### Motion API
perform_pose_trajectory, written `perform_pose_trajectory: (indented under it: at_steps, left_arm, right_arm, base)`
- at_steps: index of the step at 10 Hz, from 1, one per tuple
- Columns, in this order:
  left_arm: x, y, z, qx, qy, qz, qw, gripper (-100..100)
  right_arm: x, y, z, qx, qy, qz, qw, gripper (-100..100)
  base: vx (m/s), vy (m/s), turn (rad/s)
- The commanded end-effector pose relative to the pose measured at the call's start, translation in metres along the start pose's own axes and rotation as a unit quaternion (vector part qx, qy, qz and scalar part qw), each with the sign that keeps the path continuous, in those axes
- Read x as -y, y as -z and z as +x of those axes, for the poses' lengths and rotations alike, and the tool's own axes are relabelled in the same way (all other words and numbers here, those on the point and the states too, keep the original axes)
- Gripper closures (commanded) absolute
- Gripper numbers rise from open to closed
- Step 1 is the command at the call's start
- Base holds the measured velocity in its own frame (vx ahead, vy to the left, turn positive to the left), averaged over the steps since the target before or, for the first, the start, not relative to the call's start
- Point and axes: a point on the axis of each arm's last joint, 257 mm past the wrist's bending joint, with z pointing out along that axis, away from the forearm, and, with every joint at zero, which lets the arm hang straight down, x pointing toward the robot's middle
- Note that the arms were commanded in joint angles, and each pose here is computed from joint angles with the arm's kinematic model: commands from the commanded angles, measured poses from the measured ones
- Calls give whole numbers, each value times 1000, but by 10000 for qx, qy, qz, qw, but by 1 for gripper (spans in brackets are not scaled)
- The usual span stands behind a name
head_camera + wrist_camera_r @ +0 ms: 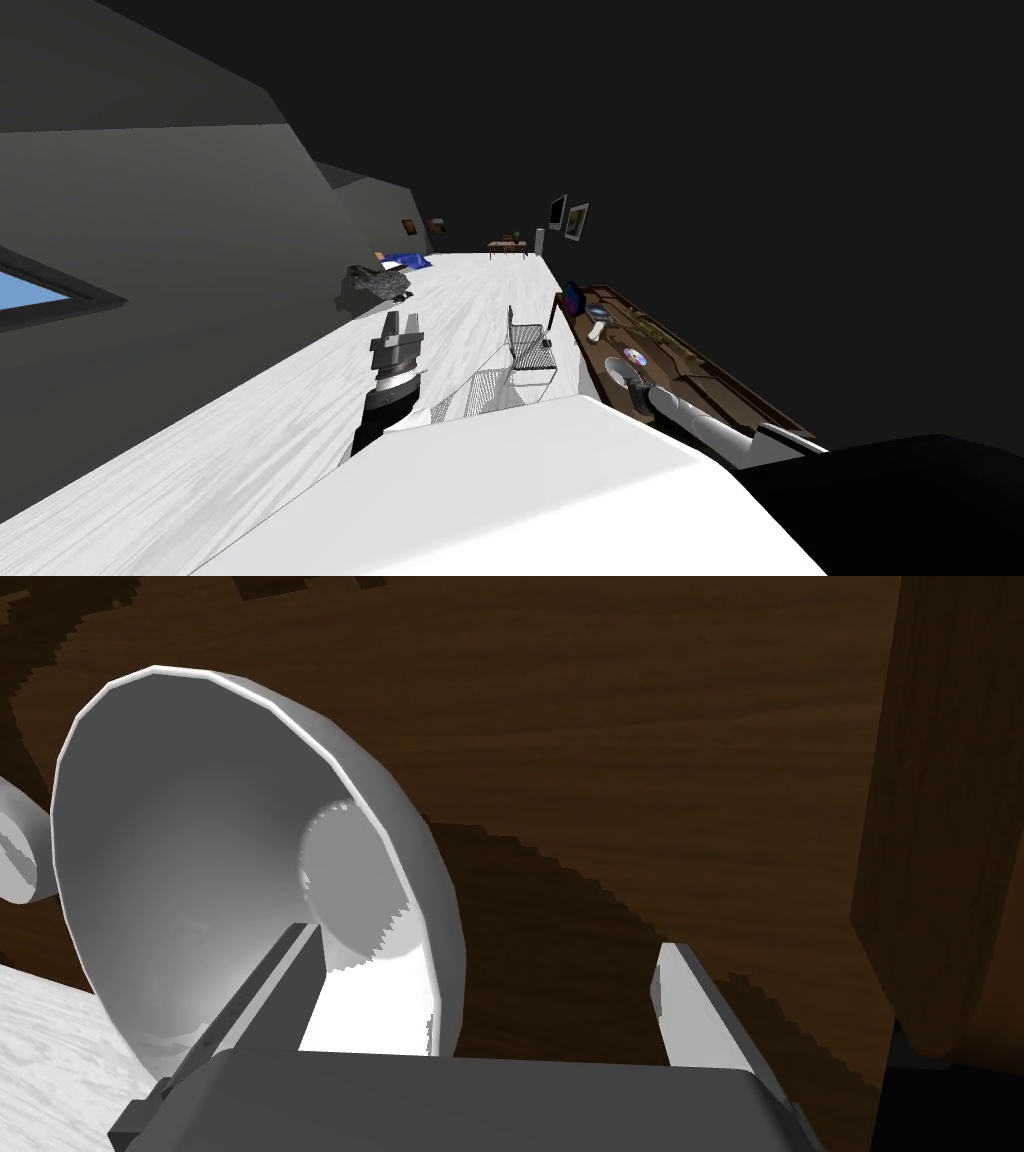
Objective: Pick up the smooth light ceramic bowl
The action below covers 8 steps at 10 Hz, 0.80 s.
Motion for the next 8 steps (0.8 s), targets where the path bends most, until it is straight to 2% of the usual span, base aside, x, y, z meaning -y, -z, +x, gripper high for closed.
perform_pose_trajectory:
  at_steps: [1, 2, 3, 4, 8]
  left_arm:
    - [0, 0, 0, 0, 0, 0, 10000, 0]
    - [0, 0, 0, 0, 0, 0, 10000, 0]
    - [0, 0, 0, 0, 1, 1, 10000, 0]
    - [0, 0, 0, 0, 1, 1, 10000, 0]
    - [0, 0, 0, 0, 0, -1, 10000, 0]
  right_arm:
    - [-1, 0, 1, -9, -220, -8, 9998, -100]
    - [-15, 3, 18, -198, -171, -59, 9996, -100]
    - [-15, 3, 18, -197, -81, -60, 9998, -100]
    - [-15, 3, 18, -195, 60, -63, 9998, -100]
    - [-15, 3, 18, -200, -472, -53, 9987, -100]
  base:
    - [-12, -8, -34]
    - [-84, -9, 331]
    - [-107, -35, 392]
    - [-60, -22, 107]
    - [-1, 4, -13]
